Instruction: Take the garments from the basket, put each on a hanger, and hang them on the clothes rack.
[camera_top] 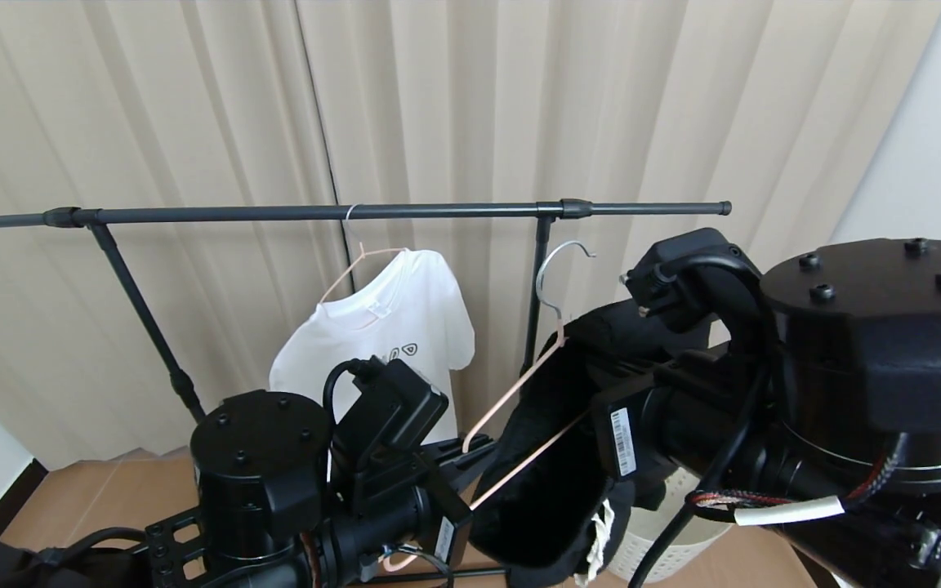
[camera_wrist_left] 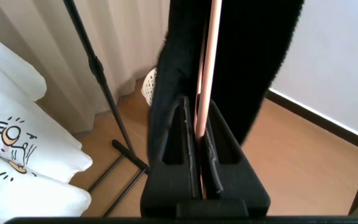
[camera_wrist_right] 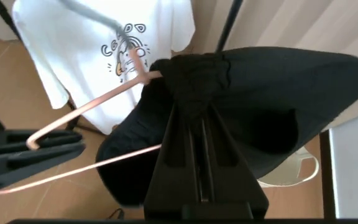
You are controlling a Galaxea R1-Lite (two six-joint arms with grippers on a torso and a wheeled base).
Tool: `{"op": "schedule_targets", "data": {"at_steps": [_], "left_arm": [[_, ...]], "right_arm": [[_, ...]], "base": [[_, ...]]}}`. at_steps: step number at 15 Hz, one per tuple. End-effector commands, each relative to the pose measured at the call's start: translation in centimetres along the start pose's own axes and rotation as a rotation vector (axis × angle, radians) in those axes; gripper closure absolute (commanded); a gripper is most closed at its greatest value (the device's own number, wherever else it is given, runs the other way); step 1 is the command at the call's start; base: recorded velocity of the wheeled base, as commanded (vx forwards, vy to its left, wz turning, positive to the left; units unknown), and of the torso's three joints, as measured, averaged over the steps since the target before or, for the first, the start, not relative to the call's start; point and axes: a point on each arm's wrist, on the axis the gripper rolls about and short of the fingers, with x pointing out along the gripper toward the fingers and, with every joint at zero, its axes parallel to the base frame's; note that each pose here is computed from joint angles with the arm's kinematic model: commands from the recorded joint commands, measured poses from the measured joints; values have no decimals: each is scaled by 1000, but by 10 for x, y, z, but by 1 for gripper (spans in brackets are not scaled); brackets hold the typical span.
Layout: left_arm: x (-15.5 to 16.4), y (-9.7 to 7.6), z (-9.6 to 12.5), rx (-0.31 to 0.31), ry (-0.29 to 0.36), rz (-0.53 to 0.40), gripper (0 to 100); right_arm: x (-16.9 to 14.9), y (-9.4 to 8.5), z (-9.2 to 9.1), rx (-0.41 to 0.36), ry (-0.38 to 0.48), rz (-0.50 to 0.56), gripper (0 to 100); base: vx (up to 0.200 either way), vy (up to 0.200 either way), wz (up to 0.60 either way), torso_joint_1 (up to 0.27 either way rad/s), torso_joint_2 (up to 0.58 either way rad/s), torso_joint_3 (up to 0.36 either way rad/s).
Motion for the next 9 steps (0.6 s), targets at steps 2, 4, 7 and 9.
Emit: {"op": "schedule_targets", "data": {"at_steps": [2, 4, 7, 9], "left_arm": [[-1, 0, 1, 1, -6, 1, 100], [-1, 0, 2, 1, -14, 2, 100], [-3, 0, 5, 3, -31, 4, 100], [-5, 1, 7, 2, -38, 6, 100]], "right_arm": [[-1, 2, -5, -16, 12, 9, 100], [-1, 2, -6, -19, 15, 8, 100], [0, 1, -6, -18, 15, 5, 0], [-3, -2, -7, -31, 17, 8, 0]], "base": [[0, 0, 0, 0, 0, 0], [0, 0, 0, 0, 0, 0], [0, 0, 0, 0, 0, 0], [0, 0, 0, 0, 0, 0]]}}
